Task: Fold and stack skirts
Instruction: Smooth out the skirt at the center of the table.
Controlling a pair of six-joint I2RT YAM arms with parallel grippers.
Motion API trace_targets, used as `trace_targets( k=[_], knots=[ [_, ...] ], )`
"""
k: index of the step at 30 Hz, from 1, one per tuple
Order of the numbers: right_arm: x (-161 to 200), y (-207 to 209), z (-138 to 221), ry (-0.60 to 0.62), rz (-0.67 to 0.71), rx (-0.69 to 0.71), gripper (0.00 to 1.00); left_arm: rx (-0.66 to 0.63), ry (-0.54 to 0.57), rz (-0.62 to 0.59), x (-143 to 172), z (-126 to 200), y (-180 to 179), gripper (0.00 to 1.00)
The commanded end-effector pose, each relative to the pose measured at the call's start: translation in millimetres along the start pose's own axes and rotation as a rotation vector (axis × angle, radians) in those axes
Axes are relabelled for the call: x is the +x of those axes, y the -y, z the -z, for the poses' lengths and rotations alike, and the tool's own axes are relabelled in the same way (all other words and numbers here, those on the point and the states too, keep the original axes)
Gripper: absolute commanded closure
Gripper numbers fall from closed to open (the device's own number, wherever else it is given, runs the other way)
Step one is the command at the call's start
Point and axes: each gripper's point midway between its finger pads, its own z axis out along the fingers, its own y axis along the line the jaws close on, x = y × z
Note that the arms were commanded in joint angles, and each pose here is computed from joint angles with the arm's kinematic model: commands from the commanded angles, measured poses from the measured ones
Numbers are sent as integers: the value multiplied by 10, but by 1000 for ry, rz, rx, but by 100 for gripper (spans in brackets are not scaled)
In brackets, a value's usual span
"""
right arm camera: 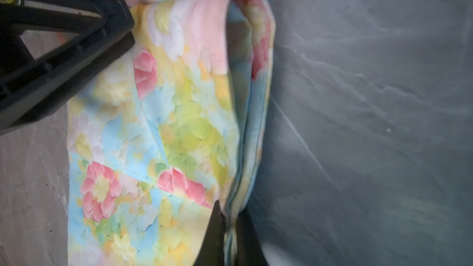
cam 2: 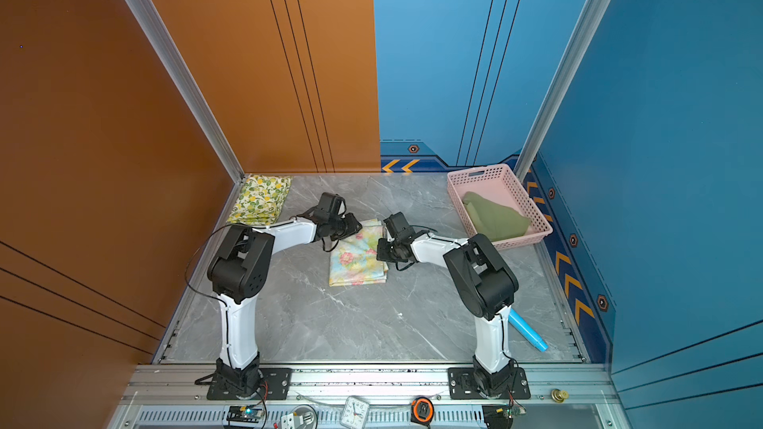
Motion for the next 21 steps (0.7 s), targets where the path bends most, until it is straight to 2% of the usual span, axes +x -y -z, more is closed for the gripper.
trace_targets(
  k=[1, 6, 11, 17, 21],
  knots=[
    [310, 314, -102, -106, -21, 114, 100, 22, 24, -19, -79, 246, 99, 62],
    [289, 315, -129, -107, -25, 113, 100, 32, 57, -35, 57, 733, 126, 54],
    [251, 310, -146, -104, -28, 109, 100, 3, 11, -25, 613, 1001, -83, 54],
    [224, 253, -153, -98, -23, 101, 100, -67, -71, -28, 1306, 935, -400, 54],
    [238, 222, -132, -96, -15, 101, 100, -88, -100, -26, 1499, 875, -524, 54]
  ],
)
